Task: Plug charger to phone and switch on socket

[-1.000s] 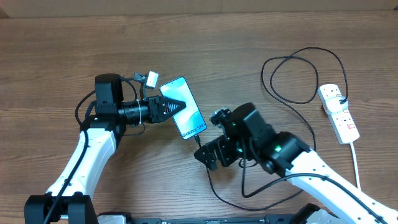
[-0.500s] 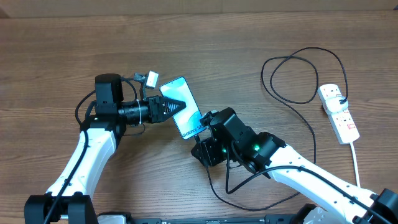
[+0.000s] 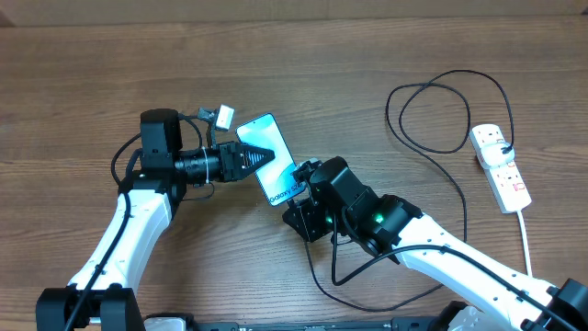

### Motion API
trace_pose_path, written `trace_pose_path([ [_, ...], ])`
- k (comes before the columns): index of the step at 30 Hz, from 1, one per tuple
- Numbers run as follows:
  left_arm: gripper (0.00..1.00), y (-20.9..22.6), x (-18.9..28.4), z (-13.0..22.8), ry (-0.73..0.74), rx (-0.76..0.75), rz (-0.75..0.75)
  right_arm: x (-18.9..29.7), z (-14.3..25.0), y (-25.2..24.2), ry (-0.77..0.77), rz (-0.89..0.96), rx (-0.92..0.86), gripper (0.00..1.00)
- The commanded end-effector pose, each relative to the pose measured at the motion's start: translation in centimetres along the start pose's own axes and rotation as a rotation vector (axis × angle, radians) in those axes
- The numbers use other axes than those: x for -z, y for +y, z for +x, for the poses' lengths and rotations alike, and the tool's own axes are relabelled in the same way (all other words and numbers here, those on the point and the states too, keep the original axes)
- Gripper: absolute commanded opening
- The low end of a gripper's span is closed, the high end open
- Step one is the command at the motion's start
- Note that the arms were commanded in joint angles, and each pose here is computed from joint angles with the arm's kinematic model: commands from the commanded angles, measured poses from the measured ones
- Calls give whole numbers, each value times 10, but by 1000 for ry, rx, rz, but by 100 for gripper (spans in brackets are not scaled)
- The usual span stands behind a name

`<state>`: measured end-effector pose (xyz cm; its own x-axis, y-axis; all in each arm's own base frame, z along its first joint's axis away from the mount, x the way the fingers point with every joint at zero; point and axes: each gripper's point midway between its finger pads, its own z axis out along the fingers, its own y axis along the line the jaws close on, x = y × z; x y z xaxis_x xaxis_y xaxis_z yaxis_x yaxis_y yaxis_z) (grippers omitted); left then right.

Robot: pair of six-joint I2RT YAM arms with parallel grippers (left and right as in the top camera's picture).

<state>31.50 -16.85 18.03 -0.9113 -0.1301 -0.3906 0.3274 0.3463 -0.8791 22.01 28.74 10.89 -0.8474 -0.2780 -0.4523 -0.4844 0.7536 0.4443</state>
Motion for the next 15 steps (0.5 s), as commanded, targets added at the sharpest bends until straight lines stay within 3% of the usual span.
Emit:
trace_pose_path([
  [1,5,-8,0,-1,10,-1,35,3,-7,3,-26,-5,7,26],
  [7,4,-8,0,3,22,11,37,3,-14,7,-54,-18,16,5],
  [15,4,-22,2,11,61,-33,123,5,-27,13,-104,-40,40,4],
])
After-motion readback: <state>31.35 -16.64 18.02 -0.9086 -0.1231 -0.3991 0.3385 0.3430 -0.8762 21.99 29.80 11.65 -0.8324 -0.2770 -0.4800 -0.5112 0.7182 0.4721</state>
